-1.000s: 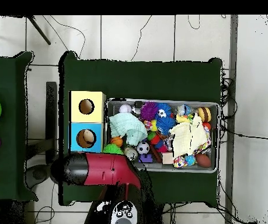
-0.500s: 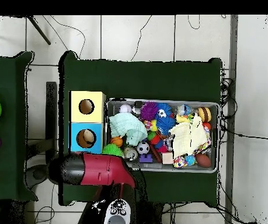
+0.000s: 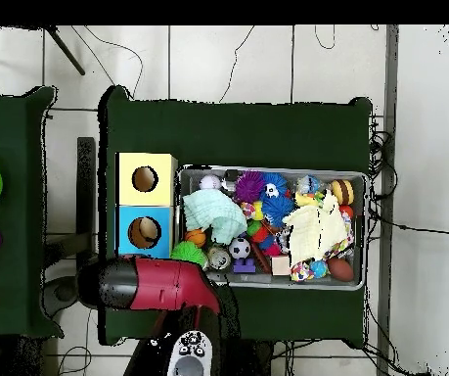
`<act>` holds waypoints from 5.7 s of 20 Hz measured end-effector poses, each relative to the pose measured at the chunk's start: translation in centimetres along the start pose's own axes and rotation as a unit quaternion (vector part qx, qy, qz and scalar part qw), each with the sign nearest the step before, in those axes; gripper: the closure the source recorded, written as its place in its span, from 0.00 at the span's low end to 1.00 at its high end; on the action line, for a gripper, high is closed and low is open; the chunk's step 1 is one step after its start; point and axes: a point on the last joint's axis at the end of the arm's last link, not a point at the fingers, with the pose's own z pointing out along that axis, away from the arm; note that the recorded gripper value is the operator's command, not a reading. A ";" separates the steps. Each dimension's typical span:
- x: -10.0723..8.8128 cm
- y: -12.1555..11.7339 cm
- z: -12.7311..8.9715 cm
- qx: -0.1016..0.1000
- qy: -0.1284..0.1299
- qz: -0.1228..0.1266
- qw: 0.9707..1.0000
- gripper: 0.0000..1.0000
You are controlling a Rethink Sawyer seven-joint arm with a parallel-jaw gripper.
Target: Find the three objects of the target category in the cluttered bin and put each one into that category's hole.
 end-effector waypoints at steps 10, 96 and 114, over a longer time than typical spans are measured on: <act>0.0 0.1 0.3 -0.002 0.003 0.019 1.000 1.00; 2.0 0.6 1.8 0.008 0.002 0.078 0.997 1.00; 2.0 0.7 1.7 0.004 0.002 0.093 0.996 1.00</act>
